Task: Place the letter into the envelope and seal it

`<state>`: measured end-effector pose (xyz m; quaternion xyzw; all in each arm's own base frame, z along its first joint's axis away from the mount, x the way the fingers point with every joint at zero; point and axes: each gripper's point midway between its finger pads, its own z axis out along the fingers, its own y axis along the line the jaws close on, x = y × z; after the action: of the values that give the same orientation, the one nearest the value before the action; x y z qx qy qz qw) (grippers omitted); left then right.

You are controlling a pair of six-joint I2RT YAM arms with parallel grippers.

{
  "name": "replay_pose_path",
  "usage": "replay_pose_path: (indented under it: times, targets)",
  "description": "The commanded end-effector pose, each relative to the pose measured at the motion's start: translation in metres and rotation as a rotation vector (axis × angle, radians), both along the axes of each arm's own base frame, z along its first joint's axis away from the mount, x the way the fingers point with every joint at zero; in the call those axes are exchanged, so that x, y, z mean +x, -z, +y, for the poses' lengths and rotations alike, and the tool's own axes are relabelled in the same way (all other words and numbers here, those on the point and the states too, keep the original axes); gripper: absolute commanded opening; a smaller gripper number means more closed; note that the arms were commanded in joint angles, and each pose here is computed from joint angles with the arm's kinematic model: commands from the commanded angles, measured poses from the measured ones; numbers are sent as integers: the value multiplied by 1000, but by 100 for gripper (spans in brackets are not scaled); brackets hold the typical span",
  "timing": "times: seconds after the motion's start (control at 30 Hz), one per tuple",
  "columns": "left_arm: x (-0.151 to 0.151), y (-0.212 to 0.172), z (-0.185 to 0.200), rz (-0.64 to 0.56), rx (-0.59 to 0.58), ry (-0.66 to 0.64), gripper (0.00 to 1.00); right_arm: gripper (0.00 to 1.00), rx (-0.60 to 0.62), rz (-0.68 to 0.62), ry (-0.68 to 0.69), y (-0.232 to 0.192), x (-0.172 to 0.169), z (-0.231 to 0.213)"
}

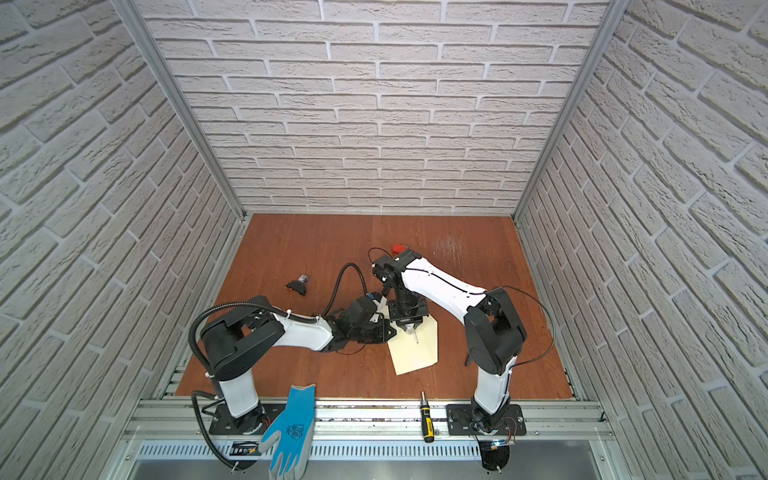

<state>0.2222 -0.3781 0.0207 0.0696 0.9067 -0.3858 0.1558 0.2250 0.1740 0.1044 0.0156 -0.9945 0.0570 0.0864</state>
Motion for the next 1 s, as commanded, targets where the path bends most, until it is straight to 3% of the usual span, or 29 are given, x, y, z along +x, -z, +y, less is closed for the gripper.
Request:
replay_pose_path:
  times: [0.0, 0.67, 0.97]
  targets:
    - [-14, 44, 28, 75, 156, -5, 0, 5, 14, 18, 4, -2, -6, 6]
    - [-16, 43, 30, 76, 156, 1, 0, 5, 36, 77, -18, 34, -1, 28]
    - [-16, 44, 31, 76, 162, 6, 0, 5, -64, 120, -23, 55, -2, 12]
